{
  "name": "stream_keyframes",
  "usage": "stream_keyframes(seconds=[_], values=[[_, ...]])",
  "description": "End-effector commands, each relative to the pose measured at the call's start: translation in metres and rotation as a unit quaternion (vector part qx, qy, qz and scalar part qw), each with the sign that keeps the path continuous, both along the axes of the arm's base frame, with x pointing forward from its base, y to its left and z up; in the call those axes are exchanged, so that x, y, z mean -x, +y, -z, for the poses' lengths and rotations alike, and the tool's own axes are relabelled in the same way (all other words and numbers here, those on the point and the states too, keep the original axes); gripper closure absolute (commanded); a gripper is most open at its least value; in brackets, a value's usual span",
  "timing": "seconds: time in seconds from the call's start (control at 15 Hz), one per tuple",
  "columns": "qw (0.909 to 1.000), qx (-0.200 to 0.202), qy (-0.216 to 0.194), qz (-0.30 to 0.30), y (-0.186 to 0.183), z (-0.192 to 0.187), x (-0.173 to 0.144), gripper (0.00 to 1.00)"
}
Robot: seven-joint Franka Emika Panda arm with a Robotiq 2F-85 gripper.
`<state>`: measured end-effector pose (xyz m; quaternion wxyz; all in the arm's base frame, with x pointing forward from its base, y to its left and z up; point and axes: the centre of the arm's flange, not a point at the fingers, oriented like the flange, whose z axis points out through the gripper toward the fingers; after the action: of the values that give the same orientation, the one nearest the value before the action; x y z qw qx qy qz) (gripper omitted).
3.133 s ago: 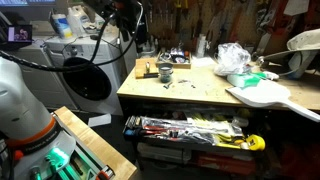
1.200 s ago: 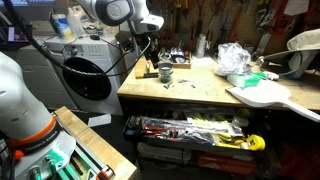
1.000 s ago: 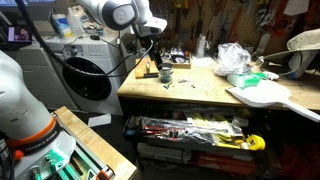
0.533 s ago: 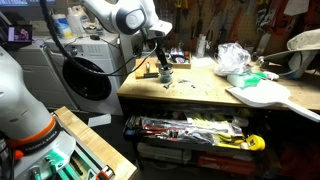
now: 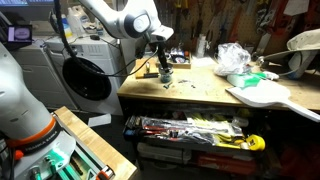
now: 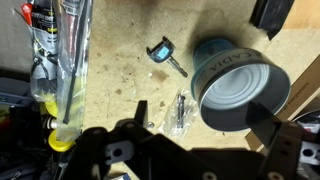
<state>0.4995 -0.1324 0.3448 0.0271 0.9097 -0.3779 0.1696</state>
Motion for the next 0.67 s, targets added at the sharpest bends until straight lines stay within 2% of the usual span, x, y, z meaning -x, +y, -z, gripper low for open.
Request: stream_keyframes(seconds=[0.0,0.07,0.47,0.6], values=[[1.0000,0.004,0.001,0.005,0.0034,0.0090,-0.0081,0.15],[1.0000,0.004,0.001,0.005,0.0033,0.0090,-0.0086,0.27],[0.9999,0.010,0.001,0.007,0.0013,0.0091,-0.0101,0.73],[0.9999,-0.001,0.012,0.004,0.0017,0.0089,-0.0092,0.88]])
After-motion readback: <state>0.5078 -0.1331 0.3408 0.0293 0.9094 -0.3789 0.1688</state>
